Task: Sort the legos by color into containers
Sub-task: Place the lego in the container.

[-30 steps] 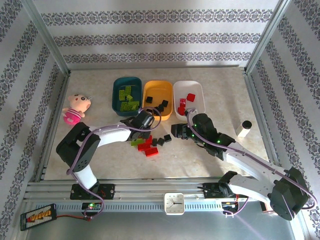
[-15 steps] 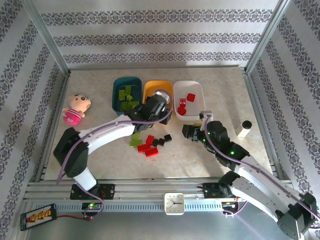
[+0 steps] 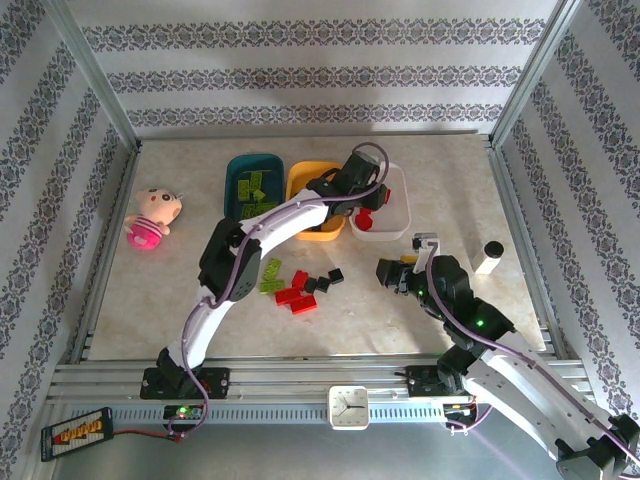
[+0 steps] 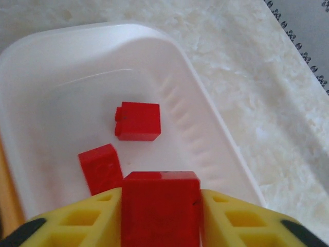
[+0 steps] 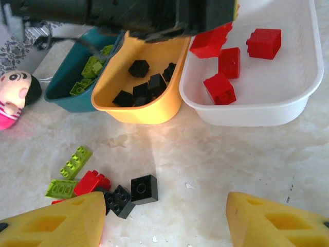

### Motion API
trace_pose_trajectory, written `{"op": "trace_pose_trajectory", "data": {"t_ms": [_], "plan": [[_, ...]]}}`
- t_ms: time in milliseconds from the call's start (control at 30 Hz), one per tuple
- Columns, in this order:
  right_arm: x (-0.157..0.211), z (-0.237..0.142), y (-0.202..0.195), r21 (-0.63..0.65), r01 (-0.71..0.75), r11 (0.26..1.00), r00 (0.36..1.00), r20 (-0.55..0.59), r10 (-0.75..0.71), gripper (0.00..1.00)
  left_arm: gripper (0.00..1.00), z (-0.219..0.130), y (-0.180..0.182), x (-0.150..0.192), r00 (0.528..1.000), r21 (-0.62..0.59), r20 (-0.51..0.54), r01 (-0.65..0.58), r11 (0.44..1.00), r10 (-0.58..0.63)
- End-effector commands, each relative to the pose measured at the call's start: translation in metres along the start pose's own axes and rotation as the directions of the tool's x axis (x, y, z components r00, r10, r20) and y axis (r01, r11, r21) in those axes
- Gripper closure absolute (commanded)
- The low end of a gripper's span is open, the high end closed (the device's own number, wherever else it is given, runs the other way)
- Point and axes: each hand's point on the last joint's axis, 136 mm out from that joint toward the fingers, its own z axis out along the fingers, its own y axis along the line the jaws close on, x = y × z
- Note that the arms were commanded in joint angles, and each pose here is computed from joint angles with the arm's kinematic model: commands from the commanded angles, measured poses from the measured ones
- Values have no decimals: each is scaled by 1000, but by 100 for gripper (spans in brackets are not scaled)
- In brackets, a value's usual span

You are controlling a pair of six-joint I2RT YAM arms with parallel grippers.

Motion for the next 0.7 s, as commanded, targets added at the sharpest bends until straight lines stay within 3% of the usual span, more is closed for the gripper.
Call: {"op": "trace_pose_trajectory", "data": {"t_ms": [0,200,433,667], "plan": [[8,1,-1,-13,-20,1000,1000,-17,20,36,55,12,0,12,992,28,-102,73,997,-69],[11,3,1,-29,-25,999,999,-29,24,35,37,5,-4,-11,992,54,-73,105,993,-101],[20,15,8,-63,-37,997,997,-73,32,35,19,-74,-17,-41,993,138,72,85,987,-96],[35,42,27,-113,-13,994,988,-157,-5,35,6,-165,30,3,972,110,188,120,987,-139]]}}
